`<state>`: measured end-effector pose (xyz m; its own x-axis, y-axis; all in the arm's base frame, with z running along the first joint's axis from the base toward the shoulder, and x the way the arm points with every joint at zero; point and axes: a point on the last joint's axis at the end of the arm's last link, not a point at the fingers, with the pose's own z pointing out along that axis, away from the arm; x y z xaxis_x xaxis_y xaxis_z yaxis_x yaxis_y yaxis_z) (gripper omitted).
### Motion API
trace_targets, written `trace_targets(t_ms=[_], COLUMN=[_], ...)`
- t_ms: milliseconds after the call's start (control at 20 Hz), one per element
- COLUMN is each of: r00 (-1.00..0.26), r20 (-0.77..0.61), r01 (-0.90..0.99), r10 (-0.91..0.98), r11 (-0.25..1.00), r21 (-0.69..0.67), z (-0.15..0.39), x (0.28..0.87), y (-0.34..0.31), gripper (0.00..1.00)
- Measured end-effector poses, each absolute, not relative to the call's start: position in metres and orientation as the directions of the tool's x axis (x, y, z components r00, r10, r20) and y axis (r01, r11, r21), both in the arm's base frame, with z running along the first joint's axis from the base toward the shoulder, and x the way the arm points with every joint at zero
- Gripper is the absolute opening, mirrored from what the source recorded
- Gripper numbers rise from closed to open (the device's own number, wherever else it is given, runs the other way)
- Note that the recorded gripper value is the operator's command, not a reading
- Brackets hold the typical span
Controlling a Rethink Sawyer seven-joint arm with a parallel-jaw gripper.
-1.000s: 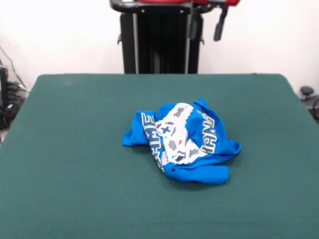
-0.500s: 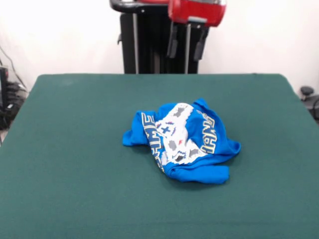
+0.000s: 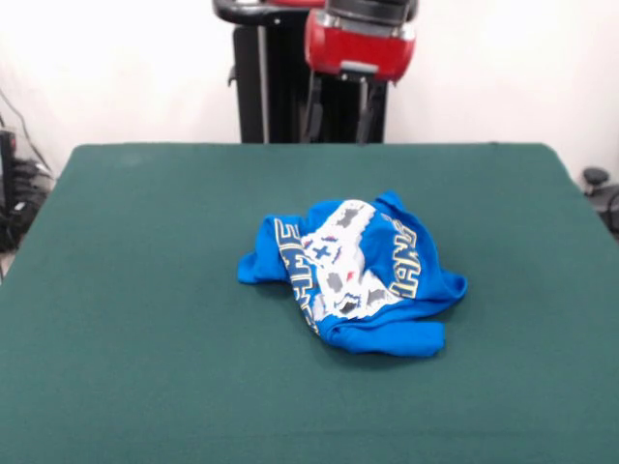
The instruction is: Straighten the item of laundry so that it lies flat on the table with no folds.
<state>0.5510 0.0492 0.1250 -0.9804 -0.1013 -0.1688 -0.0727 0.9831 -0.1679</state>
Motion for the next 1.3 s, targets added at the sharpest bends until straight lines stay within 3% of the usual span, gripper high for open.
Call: trace_targets(t_ms=[750,1300], r00=[-0.946,-0.952], r20=[-0.324,-0.307], r01=[0.026,0.056], r10=[-0.030,0.005], r11=[0.986,0.986], r21=[-0.167,-0.157], z=[0.052,0.018], x=[0.566,0.556], y=[0.028,0.033], gripper=[1.00,1.00])
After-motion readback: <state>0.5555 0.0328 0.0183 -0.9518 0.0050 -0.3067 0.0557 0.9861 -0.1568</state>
